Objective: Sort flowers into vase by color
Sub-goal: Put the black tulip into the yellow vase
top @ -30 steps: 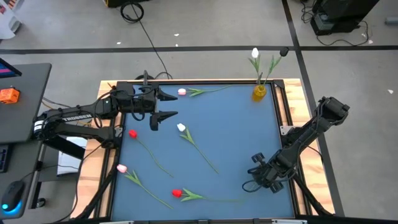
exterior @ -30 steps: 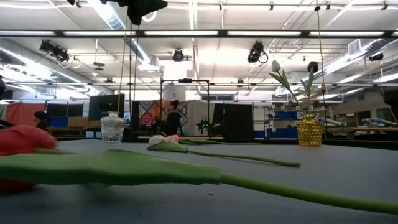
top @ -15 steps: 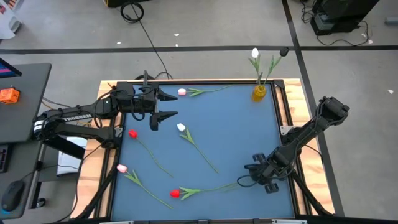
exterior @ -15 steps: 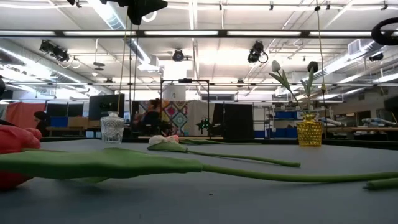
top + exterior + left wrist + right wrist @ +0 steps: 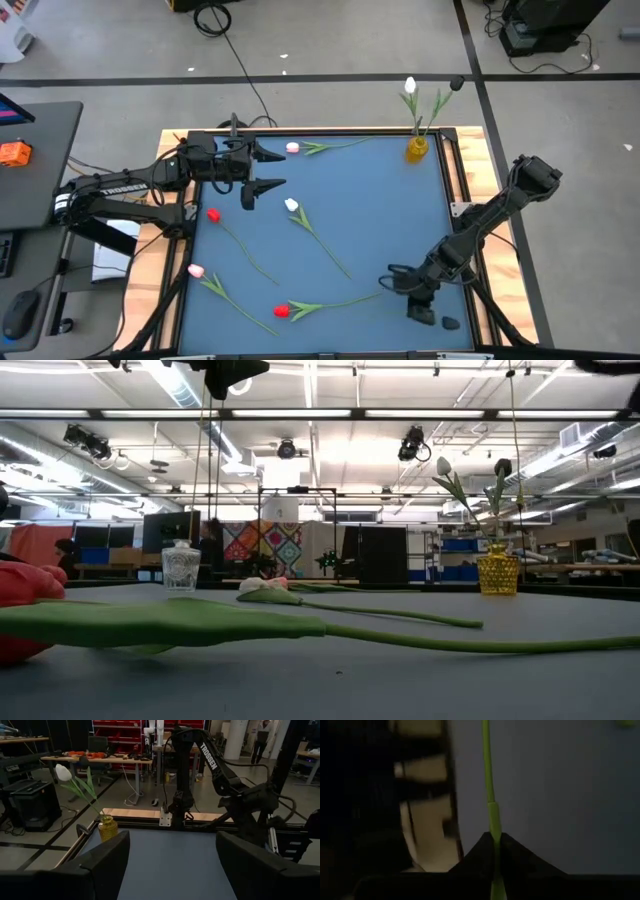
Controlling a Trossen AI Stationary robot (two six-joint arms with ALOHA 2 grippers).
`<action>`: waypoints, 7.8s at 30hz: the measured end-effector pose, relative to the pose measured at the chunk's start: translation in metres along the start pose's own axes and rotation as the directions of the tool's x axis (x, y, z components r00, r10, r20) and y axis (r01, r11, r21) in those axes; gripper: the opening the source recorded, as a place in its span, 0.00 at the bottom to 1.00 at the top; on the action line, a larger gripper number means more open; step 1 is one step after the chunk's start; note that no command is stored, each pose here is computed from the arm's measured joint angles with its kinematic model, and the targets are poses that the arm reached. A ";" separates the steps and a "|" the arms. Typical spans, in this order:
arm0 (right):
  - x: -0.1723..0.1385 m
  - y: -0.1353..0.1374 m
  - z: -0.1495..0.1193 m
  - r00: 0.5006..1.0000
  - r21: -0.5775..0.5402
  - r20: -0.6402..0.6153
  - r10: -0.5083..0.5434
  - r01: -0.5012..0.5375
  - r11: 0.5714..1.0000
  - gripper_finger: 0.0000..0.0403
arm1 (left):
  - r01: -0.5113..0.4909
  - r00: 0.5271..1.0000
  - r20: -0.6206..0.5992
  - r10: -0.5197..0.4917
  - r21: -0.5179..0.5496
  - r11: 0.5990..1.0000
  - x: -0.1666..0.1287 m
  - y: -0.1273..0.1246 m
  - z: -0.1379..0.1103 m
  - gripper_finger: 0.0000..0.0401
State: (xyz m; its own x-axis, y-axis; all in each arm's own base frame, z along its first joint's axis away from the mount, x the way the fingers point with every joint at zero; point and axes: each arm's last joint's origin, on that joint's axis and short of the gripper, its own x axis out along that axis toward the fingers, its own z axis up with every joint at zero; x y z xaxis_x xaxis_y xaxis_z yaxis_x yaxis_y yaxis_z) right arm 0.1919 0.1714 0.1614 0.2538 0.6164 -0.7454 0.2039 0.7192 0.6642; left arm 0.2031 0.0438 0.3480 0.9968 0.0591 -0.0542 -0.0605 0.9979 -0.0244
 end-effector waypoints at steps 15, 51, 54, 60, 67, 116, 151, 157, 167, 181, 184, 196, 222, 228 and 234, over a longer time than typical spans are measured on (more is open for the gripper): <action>-0.012 0.010 0.033 0.961 0.407 0.178 0.212 -0.268 0.873 0.06 | 0.000 1.000 0.000 0.000 0.000 1.000 0.000 0.000 0.000 0.75; -0.010 0.015 0.030 0.844 0.555 0.535 0.037 -0.385 0.737 0.05 | 0.000 1.000 0.000 0.000 0.000 1.000 0.000 0.000 0.000 0.75; -0.009 0.017 0.027 0.819 0.521 0.573 0.029 -0.392 0.759 0.05 | 0.000 1.000 0.000 0.000 0.000 1.000 0.000 0.000 0.000 0.75; -0.011 0.020 0.028 0.760 0.472 0.650 0.014 -0.418 0.776 0.05 | 0.000 1.000 0.000 0.000 0.000 1.000 0.000 0.000 0.000 0.75; -0.016 0.025 0.032 0.634 0.384 0.773 0.004 -0.473 0.792 0.05 | 0.000 1.000 0.000 0.000 0.000 1.000 0.000 0.000 0.000 0.75; -0.152 -0.028 0.060 0.658 0.147 0.752 0.030 -0.212 0.966 0.05 | 0.020 1.000 0.005 -0.020 -0.441 0.897 0.067 -0.025 -0.029 0.75; -0.120 -0.047 0.119 0.702 0.254 0.681 0.210 -0.494 0.831 0.08 | 0.099 0.955 -0.291 -0.058 0.129 0.987 0.158 -0.083 -0.031 0.75; -0.123 -0.050 0.129 0.657 0.224 0.709 0.258 -0.556 0.800 0.08 | 0.098 0.946 -0.323 -0.022 0.223 0.970 0.157 -0.081 -0.035 0.75; -0.134 -0.059 0.138 0.595 0.236 0.761 0.260 -0.626 0.743 0.08 | 0.126 0.941 -0.337 0.024 0.417 0.900 0.163 -0.072 -0.042 0.68; -0.140 -0.061 0.140 0.589 0.289 0.743 0.317 -0.710 0.643 0.08 | 0.160 0.923 -0.377 0.081 0.566 0.809 0.174 -0.060 -0.058 0.60; -0.142 -0.062 0.141 0.579 0.297 0.754 0.310 -0.722 0.625 0.08 | 0.148 0.924 -0.366 0.108 0.605 0.782 0.168 -0.061 -0.050 0.60; -0.150 -0.068 0.145 0.515 0.291 0.816 0.263 -0.758 0.584 0.07 | 0.221 0.868 -0.483 0.116 0.584 0.781 0.149 -0.057 -0.037 0.59; -0.157 -0.065 0.147 0.437 0.233 0.859 0.265 -0.796 0.559 0.07 | 0.255 0.844 -0.528 0.095 0.550 0.795 0.160 -0.050 -0.053 0.34; -0.157 -0.064 0.148 0.427 0.221 0.862 0.272 -0.801 0.557 0.07 | 0.241 0.843 -0.528 0.101 0.540 0.807 0.159 -0.050 -0.053 0.29; -0.155 -0.062 0.147 0.429 0.205 0.861 0.273 -0.785 0.585 0.08 | 0.233 0.841 -0.530 0.105 0.531 0.815 0.159 -0.050 -0.054 0.13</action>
State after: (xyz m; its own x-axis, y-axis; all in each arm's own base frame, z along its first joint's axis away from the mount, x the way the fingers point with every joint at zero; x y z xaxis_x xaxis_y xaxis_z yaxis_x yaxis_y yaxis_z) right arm 0.2787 -0.0160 0.2442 0.9788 0.1843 -0.0896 0.1144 -0.1287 0.9851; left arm 0.3620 0.0015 0.2870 0.8043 0.1401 -0.5775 0.2109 0.8412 0.4979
